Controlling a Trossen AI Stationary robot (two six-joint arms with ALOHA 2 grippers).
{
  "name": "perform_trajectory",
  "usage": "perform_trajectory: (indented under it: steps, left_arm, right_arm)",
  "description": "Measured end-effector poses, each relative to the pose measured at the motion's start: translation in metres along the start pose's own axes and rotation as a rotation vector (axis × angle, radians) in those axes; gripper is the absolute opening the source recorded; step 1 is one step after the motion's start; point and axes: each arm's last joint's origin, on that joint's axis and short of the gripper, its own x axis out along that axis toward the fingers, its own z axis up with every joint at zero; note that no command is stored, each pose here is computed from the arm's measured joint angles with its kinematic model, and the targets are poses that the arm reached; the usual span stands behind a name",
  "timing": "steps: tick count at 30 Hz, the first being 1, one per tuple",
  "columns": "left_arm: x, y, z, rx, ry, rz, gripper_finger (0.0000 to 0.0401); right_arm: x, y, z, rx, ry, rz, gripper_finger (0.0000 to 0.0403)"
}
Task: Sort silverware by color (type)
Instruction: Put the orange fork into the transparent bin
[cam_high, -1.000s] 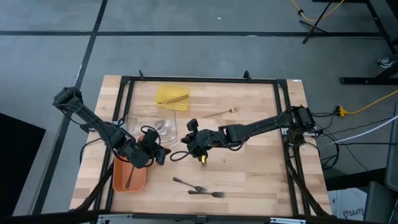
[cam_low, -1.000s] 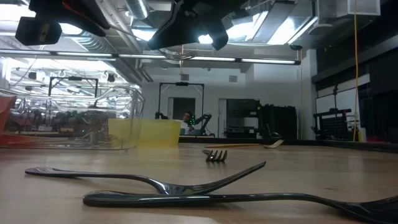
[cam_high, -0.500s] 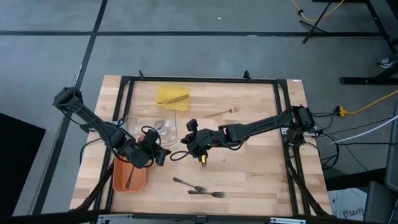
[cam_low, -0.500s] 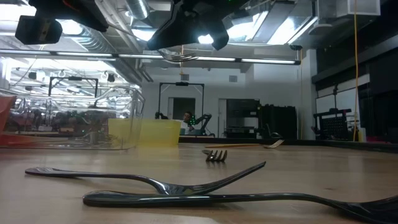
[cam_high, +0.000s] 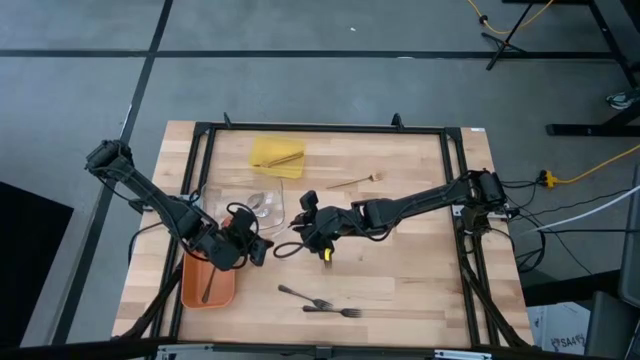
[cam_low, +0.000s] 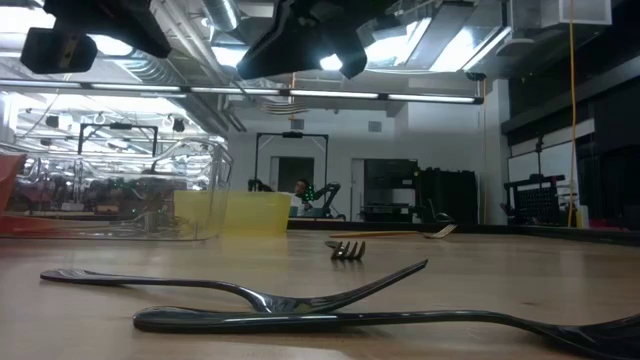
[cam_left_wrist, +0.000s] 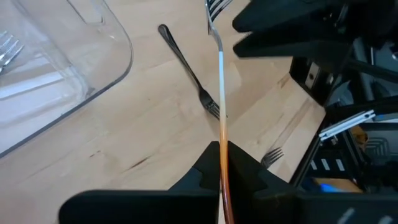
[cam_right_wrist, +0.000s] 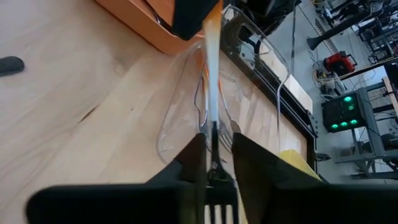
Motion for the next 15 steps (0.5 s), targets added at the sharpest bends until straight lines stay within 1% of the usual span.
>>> perform_trajectory:
  steps: [5,11,15]
  left_arm:
    - [0.000,0.000,0.001,0.000,-0.033,0.001,0.0000]
    - [-0.005,0.005,0.006,0.022,-0.071,0.033,0.0000]
    - [-0.015,0.011,0.014,0.039,-0.097,0.059,0.0000]
  right_arm:
    - [0.000,0.000,0.000,-0.001,0.002,-0.008,0.0099]
    - [-0.007,-0.004,0.003,-0.001,0.041,-0.075,0.0098]
    - [-0.020,-0.009,0.007,-0.001,0.045,-0.086,0.0097]
